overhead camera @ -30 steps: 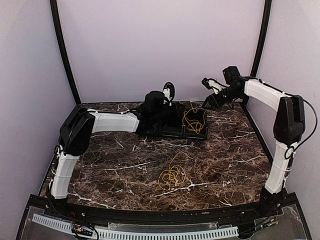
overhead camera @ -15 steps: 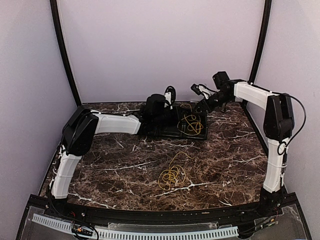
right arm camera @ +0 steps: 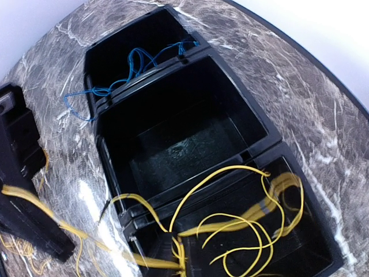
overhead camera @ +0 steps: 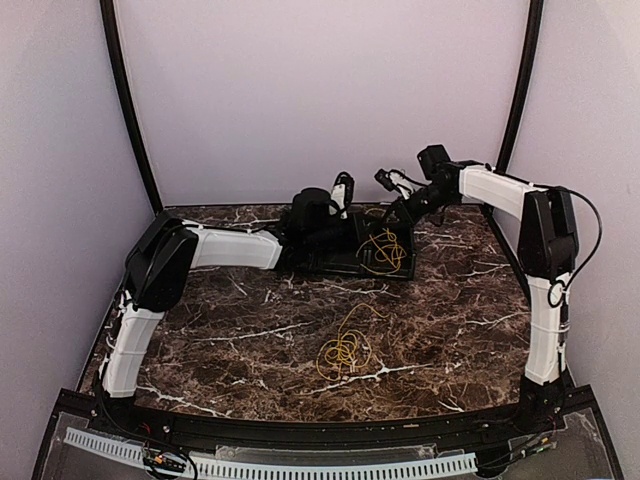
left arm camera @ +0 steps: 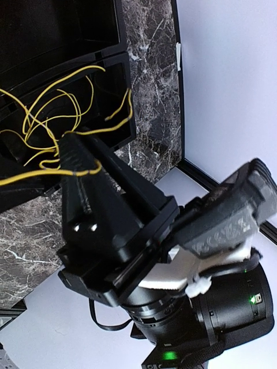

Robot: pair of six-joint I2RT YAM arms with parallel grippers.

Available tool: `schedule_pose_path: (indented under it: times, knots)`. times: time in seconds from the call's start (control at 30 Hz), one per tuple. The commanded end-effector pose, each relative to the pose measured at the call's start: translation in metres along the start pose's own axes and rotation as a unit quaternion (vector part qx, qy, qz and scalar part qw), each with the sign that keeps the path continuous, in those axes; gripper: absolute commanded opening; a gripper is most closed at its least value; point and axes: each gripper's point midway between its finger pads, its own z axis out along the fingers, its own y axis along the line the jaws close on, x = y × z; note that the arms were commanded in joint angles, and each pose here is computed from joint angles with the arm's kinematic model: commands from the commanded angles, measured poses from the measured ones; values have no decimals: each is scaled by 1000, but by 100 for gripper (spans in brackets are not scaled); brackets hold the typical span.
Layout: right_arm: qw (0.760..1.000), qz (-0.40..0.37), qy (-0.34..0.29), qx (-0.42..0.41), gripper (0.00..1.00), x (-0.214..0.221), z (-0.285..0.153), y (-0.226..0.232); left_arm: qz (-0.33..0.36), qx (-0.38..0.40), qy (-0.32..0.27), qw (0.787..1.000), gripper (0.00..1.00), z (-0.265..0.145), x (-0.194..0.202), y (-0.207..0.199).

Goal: Untangle the cables

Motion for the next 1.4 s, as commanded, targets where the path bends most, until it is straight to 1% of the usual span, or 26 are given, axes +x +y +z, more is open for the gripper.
schedule_pose_path:
  times: [0.0, 0.03, 0.07, 0.1, 0.13, 0.2, 0.23, 0.27, 0.3, 0.33, 0.37, 0.4, 0.43, 0.47, 0.5, 0.53, 0.57, 0.6, 0.63, 0.67, 0.7, 0.73, 0.83, 1.1, 1.37]
  knots:
    - [1000, 7, -12, 20, 0, -8, 3, -12, 3, 22, -9, 1000, 0, -1, -8, -12]
    - [999, 10, -12, 29, 0, -8, 3, -16, 6, 21, -8, 1000, 10, -1, -9, -12]
    - [999, 13, -13, 37, 0, -8, 2, -20, 7, 17, -2, 1000, 16, -2, -8, -12]
    - [999, 15, -12, 46, 0, -7, 1, -26, 14, 14, 0, 1000, 26, -3, -8, -12]
    - [998, 18, -12, 60, 0, -7, -1, -33, 19, 2, 0, 1000, 30, -6, -12, -11]
    - [996, 24, -10, 80, 0, -5, -6, -45, 30, -20, 0, 999, 46, -17, -13, -7]
    - [995, 27, -9, 92, 0, -3, -9, -52, 39, -26, -2, 999, 49, -23, -14, -6]
    - [994, 27, -7, 104, 0, -3, -11, -57, 44, -35, -6, 998, 55, -34, -17, -7]
    - [993, 25, -3, 117, 0, -1, -13, -61, 57, -32, -21, 998, 57, -46, -32, -16]
    - [991, 22, -1, 129, 0, 1, -15, -65, 60, -40, -7, 997, 60, -53, -19, -9]
    - [990, 18, 1, 141, 0, 3, -17, -69, 72, -35, -18, 997, 60, -64, -30, -19]
    - [988, 15, 2, 153, 0, 4, -18, -71, 73, -44, -1, 996, 62, -72, -15, -11]
    - [986, 15, 4, 163, 0, 6, -19, -74, 82, -41, -8, 996, 62, -82, -23, -18]
    - [984, 14, 8, 175, 0, 8, -20, -77, 82, -52, 9, 995, 63, -90, -6, -9]
    - [983, 14, 10, 181, 0, 9, -21, -79, 86, -53, 4, 995, 63, -99, -12, -13]
    - [982, 13, 14, 186, 0, 11, -20, -81, 84, -66, 21, 994, 63, -107, 4, -3]
    - [982, 10, 17, 187, 0, 13, -19, -80, 87, -72, 15, 993, 63, -117, 0, -5]
    - [981, 8, 23, 190, 0, 15, -17, -80, 85, -84, 30, 992, 63, -125, 14, 5]
    - [980, 5, 27, 195, 0, 16, -15, -80, 87, -93, 25, 992, 63, -133, 12, 5]
    - [980, 0, 30, 198, 0, 17, -13, -79, 85, -107, 37, 990, 63, -140, 24, 14]
    - [979, -4, 34, 199, 0, 19, -11, -79, 86, -115, 34, 989, 63, -147, 21, 15]
    - [979, -8, 39, 201, 0, 20, -8, -78, 86, -123, 44, 988, 63, -154, 31, 20]
    - [977, -19, 50, 208, 0, 21, -3, -74, 88, -148, 40, 984, 63, -173, 33, 29]
    - [968, -64, 85, 226, 0, 18, 18, -73, 90, -159, 31, 983, 63, -193, 36, 31]
    - [976, -31, 119, 179, 0, 37, 53, -74, 90, -160, 27, 983, 63, -200, 38, 32]
